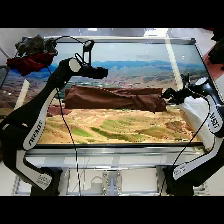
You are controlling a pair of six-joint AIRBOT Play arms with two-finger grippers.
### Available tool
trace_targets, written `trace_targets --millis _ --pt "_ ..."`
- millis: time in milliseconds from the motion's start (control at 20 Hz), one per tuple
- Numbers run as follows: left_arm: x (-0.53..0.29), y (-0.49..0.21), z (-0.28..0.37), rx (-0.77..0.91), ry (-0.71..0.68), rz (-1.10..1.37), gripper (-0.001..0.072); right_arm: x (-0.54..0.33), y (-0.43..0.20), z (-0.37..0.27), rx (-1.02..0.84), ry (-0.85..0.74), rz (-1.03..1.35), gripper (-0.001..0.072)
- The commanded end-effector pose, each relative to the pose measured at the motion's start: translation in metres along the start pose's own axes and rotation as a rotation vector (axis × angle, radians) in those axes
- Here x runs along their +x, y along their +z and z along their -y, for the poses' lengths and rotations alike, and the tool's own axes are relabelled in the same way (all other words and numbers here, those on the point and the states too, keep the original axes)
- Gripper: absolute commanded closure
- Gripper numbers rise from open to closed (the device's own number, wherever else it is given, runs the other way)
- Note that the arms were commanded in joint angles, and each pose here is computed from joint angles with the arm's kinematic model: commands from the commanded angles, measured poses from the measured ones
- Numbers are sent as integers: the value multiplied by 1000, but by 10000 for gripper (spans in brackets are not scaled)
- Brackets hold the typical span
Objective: Fold the shirts.
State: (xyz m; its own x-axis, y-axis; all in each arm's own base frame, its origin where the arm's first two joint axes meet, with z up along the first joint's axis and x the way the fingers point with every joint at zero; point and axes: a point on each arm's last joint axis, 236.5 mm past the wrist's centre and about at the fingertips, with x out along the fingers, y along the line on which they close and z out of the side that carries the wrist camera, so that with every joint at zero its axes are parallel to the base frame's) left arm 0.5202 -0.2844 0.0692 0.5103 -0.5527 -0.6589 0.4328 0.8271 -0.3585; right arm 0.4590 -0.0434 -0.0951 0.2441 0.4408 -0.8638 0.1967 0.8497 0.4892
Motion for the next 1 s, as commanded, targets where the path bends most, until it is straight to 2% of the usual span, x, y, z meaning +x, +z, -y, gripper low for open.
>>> trace_targets --millis 0,200,300,400,450,500,700,950 --pt "0 2 0 -8 1 7 697 12 6 -24 16 160 14 105" --pt "0 2 0 -17 0 7 697 15 14 -59 25 310 41 125" --pt "0 1 0 -23 0 6 697 15 10 -67 21 338 26 256" --pt "1 0 0 -41 0 2 698 13 12 -73 30 360 34 429" --pt "2 -2 0 -43 0 -8 698 11 14 -76 39 377 40 536" --pt "5 -8 -2 -57 4 -29 698 9 16 -81 47 400 46 684" --pt "34 -66 -4 -99 -5 -224 699 -14 16 -105 55 458 49 682" --pt "92 -124 12 -120 -26 -339 699 -68 7 -173 -92 457 71 684"
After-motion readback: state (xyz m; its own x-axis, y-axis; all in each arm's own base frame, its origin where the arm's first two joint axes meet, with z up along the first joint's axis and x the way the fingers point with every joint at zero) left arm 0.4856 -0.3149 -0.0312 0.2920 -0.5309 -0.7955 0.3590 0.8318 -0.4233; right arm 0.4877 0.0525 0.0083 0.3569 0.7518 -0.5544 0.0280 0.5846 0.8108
